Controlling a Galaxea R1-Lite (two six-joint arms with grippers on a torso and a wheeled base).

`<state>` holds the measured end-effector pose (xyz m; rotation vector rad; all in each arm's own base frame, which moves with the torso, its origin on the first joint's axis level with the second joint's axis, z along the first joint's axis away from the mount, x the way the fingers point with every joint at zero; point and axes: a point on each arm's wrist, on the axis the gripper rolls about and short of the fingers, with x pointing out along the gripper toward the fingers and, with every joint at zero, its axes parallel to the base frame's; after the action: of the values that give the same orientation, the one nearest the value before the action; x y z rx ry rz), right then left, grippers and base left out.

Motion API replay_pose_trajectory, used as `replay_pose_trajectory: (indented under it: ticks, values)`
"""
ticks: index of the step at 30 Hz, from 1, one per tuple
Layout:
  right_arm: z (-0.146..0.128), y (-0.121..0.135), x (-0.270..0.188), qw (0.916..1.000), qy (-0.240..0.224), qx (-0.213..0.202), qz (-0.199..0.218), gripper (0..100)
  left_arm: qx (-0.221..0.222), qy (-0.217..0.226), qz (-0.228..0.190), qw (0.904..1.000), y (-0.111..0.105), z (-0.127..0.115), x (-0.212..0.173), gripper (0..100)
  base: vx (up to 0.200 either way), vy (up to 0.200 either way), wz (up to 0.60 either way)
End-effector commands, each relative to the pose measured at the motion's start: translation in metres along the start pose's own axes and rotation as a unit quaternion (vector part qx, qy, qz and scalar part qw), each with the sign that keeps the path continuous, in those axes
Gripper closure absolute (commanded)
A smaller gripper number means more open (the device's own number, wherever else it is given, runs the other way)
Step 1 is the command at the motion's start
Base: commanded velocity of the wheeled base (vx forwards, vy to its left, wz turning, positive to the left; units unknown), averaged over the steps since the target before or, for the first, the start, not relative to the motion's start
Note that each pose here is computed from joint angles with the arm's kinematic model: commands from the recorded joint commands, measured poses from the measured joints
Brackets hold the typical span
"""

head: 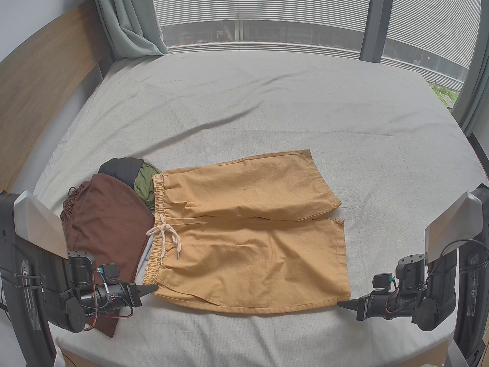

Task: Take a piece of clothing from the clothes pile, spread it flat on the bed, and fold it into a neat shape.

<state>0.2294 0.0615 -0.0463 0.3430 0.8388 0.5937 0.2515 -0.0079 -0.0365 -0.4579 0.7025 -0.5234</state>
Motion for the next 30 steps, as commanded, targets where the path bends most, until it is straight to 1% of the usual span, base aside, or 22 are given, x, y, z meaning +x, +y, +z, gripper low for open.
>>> replay_pose_trajectory:
  ticks: [1,9,10,11,12,19,30]
  values:
    - [-0.0010,-0.0003,0.0004,1.0000,0.002,0.001,0.000,100,-0.004,0.006,0.002,1.0000,0.0026,-0.0031,0.0026,100,0.000,0.000,0.00]
    - [0.0011,-0.0003,0.0006,1.0000,-0.003,-0.002,0.001,100,0.005,0.004,0.001,1.0000,0.0051,-0.0021,0.0050,100,0.000,0.000,0.00]
    - [0.0011,-0.0003,0.0006,1.0000,-0.003,-0.002,0.001,0,0.006,0.003,0.001,1.0000,0.0051,-0.0019,0.0050,100,0.000,0.000,0.00]
    - [0.0016,0.0001,0.0009,1.0000,-0.004,-0.003,0.001,0,0.005,0.005,0.002,1.0000,0.0047,-0.0024,0.0050,100,0.000,0.000,0.00]
    - [0.0022,0.0000,0.0013,1.0000,-0.005,-0.003,0.002,0,0.006,0.004,0.002,1.0000,0.0048,-0.0021,0.0052,0,0.000,0.000,0.00]
    - [0.0055,-0.0008,0.0019,0.9999,-0.013,-0.005,0.002,0,0.011,-0.005,-0.001,0.9999,0.0062,0.0022,0.0085,0,0.000,0.000,0.00]
    - [0.0062,-0.0004,0.0038,0.9999,-0.013,-0.008,0.004,0,0.007,-0.002,-0.002,1.0000,0.0078,0.0012,0.0114,0,0.000,0.000,0.00]
